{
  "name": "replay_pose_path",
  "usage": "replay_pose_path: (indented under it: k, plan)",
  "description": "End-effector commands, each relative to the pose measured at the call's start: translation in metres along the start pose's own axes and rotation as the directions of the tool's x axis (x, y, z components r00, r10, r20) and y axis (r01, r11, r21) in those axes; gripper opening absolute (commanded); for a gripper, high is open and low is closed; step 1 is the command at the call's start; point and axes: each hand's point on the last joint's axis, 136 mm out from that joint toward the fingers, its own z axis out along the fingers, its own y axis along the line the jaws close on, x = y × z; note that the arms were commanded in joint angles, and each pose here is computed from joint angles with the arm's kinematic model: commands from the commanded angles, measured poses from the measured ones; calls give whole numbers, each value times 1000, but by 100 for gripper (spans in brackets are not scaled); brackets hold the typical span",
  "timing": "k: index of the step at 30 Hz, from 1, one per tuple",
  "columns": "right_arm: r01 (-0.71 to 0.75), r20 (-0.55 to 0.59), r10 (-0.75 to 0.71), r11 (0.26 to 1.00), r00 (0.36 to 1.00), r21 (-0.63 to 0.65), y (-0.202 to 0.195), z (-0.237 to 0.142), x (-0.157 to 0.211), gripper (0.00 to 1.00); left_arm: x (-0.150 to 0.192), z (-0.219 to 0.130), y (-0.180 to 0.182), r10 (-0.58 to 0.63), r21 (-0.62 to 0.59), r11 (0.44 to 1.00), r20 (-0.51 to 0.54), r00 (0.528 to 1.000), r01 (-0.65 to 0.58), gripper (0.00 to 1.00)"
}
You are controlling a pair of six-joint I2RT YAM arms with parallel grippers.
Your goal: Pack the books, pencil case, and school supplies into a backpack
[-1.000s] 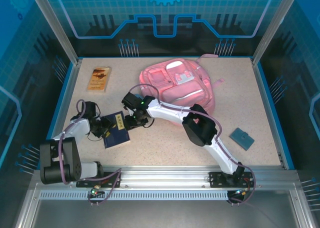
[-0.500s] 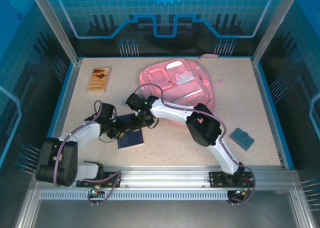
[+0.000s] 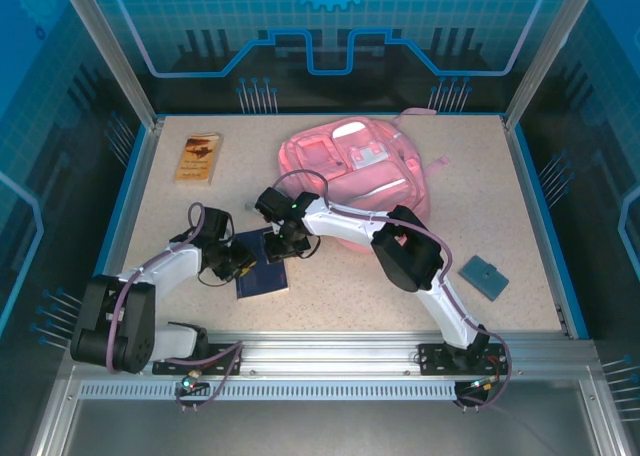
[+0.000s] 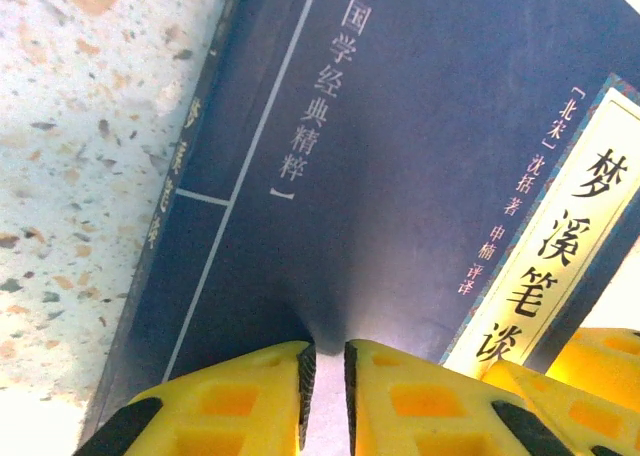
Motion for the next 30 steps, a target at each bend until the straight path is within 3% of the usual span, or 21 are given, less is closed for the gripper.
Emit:
replay_pose_path:
  k: [1,8,11,18,21,30]
  plan:
    - [3,21,-2,997,1000,-81,20,-18,-8,29,22,10,31,-53,-109,993,-76,996,45,20]
    - [-44,52,50,994,997,-100,15,-35,-9,10,20,7,27,-45,-98,994,-70,996,38,20]
    - [-55,59,60,995,996,-89,8,-38,-10,2,17,1,20,-26,-87,996,-62,998,20,25]
    - [-37,58,45,992,997,-117,-2,-44,-12,0,0,-30,13,65,-116,991,30,997,-62,72]
    - [-35,45,43,987,998,-160,-4,-46,-12,0,1,-29,18,66,-111,992,13,998,-64,80]
    - [-46,26,57,953,998,-298,-2,-55,-17,0,13,-9,3,92,7,996,-98,991,-92,82]
